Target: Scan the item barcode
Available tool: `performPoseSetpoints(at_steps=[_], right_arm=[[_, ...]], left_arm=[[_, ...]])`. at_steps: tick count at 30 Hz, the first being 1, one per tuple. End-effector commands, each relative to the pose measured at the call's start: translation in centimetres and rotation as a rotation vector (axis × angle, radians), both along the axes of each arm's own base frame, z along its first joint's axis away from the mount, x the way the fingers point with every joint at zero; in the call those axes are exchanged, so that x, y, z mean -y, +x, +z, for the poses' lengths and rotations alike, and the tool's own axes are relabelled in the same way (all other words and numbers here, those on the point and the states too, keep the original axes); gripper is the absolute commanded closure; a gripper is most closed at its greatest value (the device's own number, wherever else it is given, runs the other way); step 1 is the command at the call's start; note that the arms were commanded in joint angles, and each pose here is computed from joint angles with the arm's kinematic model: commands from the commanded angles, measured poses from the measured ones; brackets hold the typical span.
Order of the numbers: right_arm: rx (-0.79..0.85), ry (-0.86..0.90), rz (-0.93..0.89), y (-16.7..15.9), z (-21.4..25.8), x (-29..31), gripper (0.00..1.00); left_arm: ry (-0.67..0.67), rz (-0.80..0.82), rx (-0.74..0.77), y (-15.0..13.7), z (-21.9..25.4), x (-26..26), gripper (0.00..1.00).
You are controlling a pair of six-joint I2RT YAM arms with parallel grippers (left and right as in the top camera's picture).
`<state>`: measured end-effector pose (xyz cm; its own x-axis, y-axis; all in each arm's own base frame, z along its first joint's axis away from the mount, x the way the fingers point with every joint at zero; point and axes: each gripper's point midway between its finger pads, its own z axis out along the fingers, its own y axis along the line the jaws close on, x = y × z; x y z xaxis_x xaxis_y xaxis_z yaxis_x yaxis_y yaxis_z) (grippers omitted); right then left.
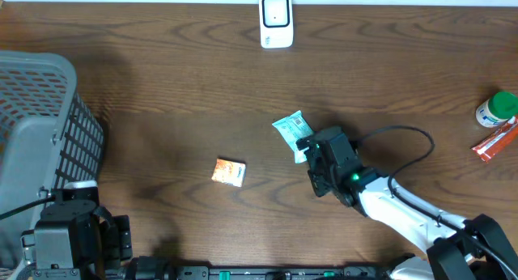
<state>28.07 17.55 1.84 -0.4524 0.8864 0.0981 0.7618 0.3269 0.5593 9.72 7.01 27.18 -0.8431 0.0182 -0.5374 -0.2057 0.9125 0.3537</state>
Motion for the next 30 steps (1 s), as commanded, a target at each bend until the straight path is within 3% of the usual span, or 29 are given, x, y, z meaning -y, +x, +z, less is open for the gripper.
performPoseSetpoints(at_steps=[1, 8, 10, 11, 15, 21, 26, 30], right_arm=[[-0.144, -0.106, -0.129, -4.1, -5.2, 3.5, 0.01], [-0.107, -0.063, -0.107, -2.8, -7.4, 2.2, 0.01], [-0.132, -0.044, -0.09, -3.0, -9.3, 1.6, 0.06], [-0.17, -0.054, -0.082, -3.7, -10.6, 1.7, 0.33], [-0.226, -0.076, -0.084, -4.7, -12.1, 2.3, 0.99], [-0.045, -0.059, 0.058, -1.7, -8.1, 1.3, 0.99], [0.277, -0.074, 0.303, 0.9, 0.4, -0.4, 0.98], [0.538, -0.045, 0.501, -0.4, 8.8, -1.6, 0.98]], left_arm=[[0.0, 0.001, 0.005, -0.1, 0.1, 0.0, 0.04], [0.0, 0.001, 0.005, -0.1, 0.1, 0.0, 0.04], [0.0, 0.001, 0.005, -0.1, 0.1, 0.0, 0.04], [0.0, 0.001, 0.005, -0.1, 0.1, 0.0, 0.04], [0.0, 0.001, 0.005, -0.1, 0.1, 0.0, 0.04], [0.0, 0.001, 0.005, -0.1, 0.1, 0.0, 0.03], [0.0, 0.001, 0.005, -0.1, 0.1, 0.0, 0.04], [0.0, 0.001, 0.005, -0.1, 0.1, 0.0, 0.04]])
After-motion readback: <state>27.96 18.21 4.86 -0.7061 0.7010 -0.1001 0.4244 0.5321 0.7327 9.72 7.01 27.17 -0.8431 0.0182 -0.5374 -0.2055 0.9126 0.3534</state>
